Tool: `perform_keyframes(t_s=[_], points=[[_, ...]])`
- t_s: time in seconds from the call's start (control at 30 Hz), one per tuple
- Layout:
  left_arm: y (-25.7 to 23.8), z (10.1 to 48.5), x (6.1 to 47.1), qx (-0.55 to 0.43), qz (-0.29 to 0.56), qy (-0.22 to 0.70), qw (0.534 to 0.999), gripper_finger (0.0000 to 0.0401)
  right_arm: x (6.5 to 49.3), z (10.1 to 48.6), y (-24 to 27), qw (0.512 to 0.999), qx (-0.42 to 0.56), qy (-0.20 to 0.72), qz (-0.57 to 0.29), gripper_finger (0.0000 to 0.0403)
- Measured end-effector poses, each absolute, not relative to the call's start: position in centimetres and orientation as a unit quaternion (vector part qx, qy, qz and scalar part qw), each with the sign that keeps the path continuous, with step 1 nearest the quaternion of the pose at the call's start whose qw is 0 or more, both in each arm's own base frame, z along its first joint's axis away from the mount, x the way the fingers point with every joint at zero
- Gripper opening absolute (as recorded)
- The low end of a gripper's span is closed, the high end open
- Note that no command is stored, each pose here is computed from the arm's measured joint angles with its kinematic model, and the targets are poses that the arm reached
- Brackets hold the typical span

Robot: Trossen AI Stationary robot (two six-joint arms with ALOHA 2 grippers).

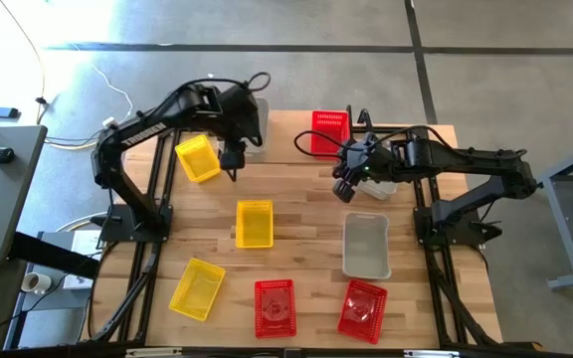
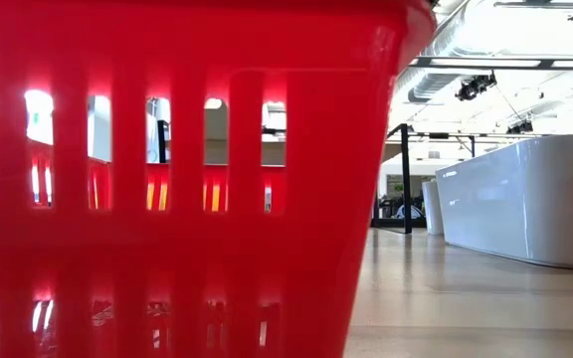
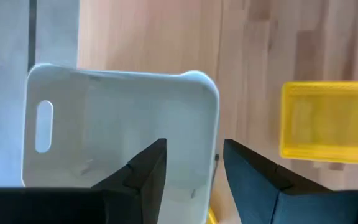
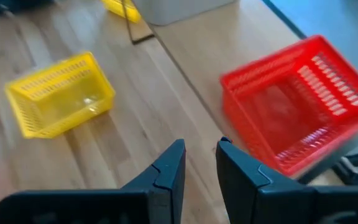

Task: Stack baskets on shelf by color
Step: Put the middle right yellow bin on the shelf

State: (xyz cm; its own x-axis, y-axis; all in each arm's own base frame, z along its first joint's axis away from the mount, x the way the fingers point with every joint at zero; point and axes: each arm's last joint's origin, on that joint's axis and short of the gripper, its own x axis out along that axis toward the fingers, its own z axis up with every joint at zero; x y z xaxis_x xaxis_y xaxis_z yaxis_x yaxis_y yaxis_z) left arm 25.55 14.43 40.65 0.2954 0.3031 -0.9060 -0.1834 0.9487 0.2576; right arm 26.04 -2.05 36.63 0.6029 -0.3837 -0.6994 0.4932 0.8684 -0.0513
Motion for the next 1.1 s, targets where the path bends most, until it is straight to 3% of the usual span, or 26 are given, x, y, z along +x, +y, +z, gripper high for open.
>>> perform_keyframes(t_s=[0.4,0.73,1.1], points=[[10.5,43.8,21.4,-0.04,0.117,0.486,0.865,0.0138,29.6,37.2,0.1,0.943,0.099,0.274,-0.162,0.0078],[6.3,39.5,19.9,-0.06,0.09,0.436,0.893,0.0138,34.8,34.3,2.5,0.959,0.116,0.253,-0.06,0.0078],[4.5,36.2,19.0,-0.123,0.124,0.464,0.869,0.0138,39.8,30.0,4.7,0.973,0.036,0.227,0.032,0.0078]])
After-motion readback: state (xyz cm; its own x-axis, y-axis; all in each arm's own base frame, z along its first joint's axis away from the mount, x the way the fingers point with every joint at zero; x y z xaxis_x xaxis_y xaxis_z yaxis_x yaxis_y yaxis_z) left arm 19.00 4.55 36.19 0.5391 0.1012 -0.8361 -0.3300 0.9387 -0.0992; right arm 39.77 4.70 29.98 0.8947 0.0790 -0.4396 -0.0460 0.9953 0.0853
